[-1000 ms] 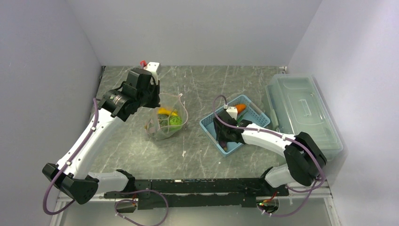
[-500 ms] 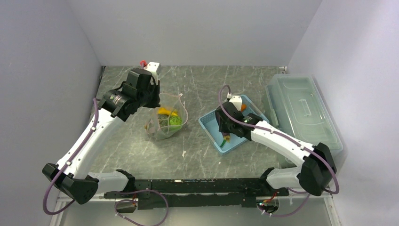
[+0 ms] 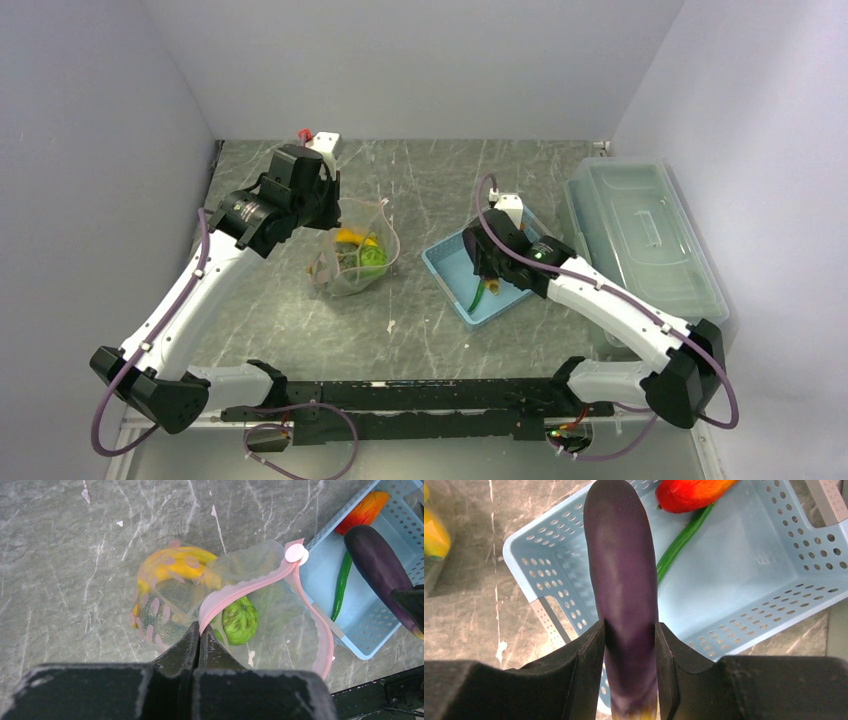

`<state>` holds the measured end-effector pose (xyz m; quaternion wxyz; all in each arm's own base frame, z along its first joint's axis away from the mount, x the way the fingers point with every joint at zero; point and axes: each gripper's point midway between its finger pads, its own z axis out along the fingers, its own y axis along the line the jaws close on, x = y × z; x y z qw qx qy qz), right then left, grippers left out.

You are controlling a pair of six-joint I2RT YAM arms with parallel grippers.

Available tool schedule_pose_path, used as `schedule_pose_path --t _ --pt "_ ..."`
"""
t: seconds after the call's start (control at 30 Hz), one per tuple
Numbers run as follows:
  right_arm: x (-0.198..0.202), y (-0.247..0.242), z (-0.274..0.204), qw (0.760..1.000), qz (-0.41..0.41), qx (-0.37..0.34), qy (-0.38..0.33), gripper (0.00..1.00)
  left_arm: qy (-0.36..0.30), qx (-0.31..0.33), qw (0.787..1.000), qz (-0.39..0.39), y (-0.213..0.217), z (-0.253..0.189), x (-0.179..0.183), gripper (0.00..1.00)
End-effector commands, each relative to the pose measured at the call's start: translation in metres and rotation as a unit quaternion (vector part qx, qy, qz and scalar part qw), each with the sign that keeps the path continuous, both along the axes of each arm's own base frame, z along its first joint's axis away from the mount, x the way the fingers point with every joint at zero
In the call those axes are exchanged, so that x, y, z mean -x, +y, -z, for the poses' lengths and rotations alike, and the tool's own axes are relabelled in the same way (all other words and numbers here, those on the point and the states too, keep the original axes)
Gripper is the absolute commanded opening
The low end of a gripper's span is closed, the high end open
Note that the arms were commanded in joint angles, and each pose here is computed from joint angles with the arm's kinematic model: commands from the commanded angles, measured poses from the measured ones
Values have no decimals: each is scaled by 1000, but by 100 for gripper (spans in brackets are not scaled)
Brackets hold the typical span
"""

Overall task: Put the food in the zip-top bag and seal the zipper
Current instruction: Pick up the fake vegetable from the bin, then place the fake vegetable in the zipper food storage bag.

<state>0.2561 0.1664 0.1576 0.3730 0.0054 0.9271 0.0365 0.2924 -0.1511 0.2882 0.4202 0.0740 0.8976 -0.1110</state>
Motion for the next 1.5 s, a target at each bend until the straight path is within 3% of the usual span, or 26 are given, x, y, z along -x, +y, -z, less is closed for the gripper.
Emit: schedule_pose_path --t 0.0,0.63,1.07,1.47 --pt "9 -2 -21 1000 -18 -17 -14 0 -19 13 1000 3 -2 -15 -3 0" --pt "41 19 -110 978 -154 -117 -75 0 -13 11 1000 10 -7 -11 -8 0" --pt "56 63 -174 933 -281 -194 -111 0 4 19 999 38 -21 -6 -11 0" --pt "46 106 -185 907 -348 -216 -99 0 14 30 998 53 -30 -6 -10 0"
